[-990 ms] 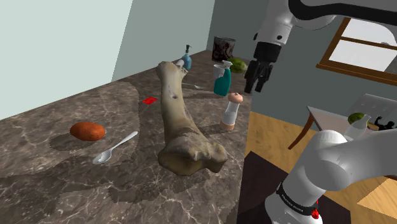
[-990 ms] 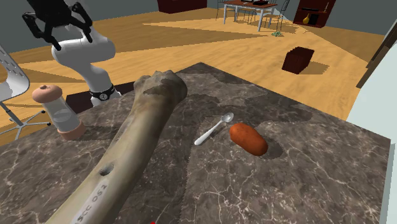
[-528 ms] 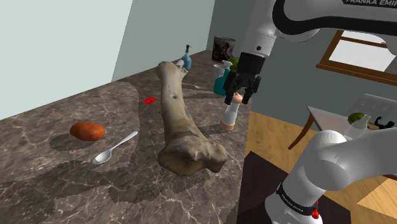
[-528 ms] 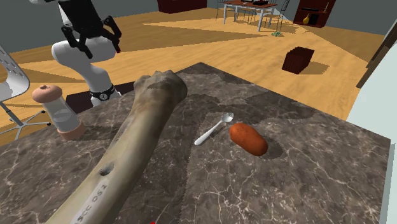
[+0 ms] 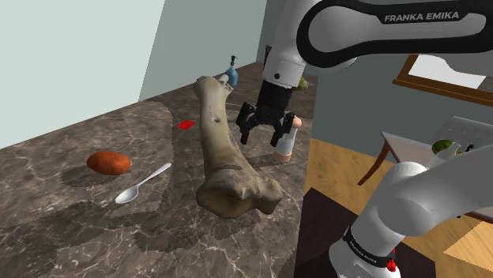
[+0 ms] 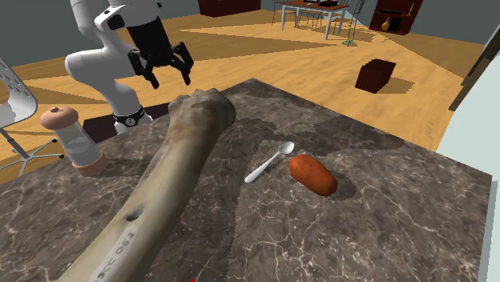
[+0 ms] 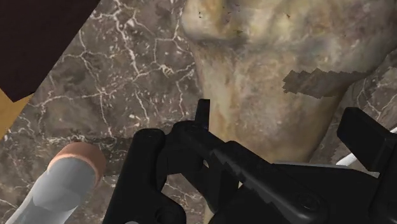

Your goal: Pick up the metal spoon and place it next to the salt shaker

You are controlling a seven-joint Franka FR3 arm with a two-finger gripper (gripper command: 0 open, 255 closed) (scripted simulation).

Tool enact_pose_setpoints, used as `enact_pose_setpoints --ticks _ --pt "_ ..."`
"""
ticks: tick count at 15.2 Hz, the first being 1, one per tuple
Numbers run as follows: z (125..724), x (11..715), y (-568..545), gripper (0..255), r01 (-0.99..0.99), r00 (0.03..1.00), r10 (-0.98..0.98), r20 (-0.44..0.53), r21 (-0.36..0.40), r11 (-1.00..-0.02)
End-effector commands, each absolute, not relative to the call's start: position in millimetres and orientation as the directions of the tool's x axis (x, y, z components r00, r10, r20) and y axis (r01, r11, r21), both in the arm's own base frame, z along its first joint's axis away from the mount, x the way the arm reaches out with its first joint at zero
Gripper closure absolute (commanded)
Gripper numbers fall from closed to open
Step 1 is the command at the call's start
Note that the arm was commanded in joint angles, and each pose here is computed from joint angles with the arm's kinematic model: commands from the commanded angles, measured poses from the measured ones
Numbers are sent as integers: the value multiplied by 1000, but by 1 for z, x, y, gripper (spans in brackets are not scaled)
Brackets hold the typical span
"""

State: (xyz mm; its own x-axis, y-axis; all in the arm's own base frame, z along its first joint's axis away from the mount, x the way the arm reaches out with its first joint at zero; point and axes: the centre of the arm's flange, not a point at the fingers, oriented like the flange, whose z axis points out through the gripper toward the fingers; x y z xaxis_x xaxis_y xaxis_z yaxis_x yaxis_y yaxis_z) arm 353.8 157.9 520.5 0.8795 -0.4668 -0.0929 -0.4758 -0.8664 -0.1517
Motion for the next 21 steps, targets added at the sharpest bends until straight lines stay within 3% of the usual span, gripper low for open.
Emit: enact_pose_setpoints --ticks 1,21 --pt "511 364 180 0 -529 849 -520 -97 -154 -835" --pt "405 540 327 0 -901 427 -894 -137 -152 -407"
